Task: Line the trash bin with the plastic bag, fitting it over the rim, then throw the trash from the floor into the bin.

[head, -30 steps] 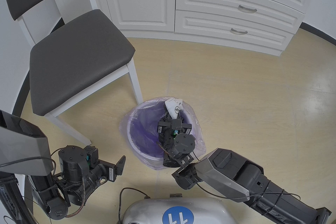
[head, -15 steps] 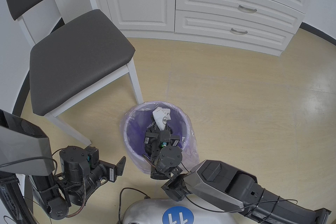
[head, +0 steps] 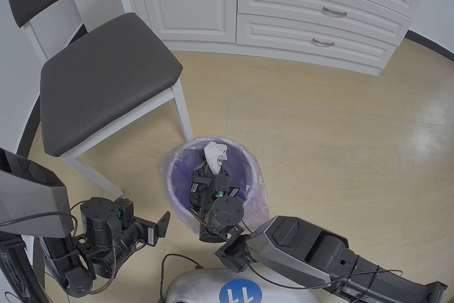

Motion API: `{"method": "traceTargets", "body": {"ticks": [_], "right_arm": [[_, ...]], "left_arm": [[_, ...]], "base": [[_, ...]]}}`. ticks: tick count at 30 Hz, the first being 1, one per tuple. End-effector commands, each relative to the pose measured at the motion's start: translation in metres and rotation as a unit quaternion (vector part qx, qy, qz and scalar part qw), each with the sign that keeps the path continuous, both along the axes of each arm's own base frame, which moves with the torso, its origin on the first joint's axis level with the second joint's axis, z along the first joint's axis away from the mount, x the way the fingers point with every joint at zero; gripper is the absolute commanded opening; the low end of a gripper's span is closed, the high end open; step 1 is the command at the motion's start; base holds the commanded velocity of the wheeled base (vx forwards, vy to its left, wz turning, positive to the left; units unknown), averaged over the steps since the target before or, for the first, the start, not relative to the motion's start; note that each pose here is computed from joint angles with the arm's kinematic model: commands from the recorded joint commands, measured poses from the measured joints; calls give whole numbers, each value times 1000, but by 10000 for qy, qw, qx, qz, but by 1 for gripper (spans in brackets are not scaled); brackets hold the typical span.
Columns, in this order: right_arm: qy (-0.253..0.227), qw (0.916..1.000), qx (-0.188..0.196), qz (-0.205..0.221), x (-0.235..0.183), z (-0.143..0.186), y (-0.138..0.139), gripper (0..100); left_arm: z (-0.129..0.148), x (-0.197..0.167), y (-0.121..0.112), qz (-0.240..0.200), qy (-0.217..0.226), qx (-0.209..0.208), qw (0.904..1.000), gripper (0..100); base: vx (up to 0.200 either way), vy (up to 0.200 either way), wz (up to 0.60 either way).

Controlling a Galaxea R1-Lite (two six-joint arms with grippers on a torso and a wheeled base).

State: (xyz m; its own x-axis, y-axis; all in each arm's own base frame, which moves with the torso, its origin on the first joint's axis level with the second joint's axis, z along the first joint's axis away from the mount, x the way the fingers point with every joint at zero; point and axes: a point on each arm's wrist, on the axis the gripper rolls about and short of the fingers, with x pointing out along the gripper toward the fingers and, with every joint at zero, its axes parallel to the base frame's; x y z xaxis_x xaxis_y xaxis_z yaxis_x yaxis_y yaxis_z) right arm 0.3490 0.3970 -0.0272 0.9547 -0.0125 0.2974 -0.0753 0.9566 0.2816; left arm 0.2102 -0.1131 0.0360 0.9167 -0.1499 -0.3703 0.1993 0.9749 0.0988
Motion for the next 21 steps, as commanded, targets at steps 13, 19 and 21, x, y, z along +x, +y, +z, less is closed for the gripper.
{"method": "traceTargets", "body": {"ticks": [13, 19, 21], "right_arm": [[122, 9994, -302, -73, 9, -16, -16, 0], [93, 9995, -302, -73, 12, -15, -17, 0], [93, 9995, -302, -88, 13, -15, -18, 0]], "left_arm": [[-2, 1, -1, 2, 27, 16, 10000, 100], [-2, 0, 0, 3, 36, 17, 10000, 100], [-2, 0, 0, 3, 36, 17, 10000, 100]], "base": [[0, 0, 0], [0, 0, 0], [0, 0, 0]]}}
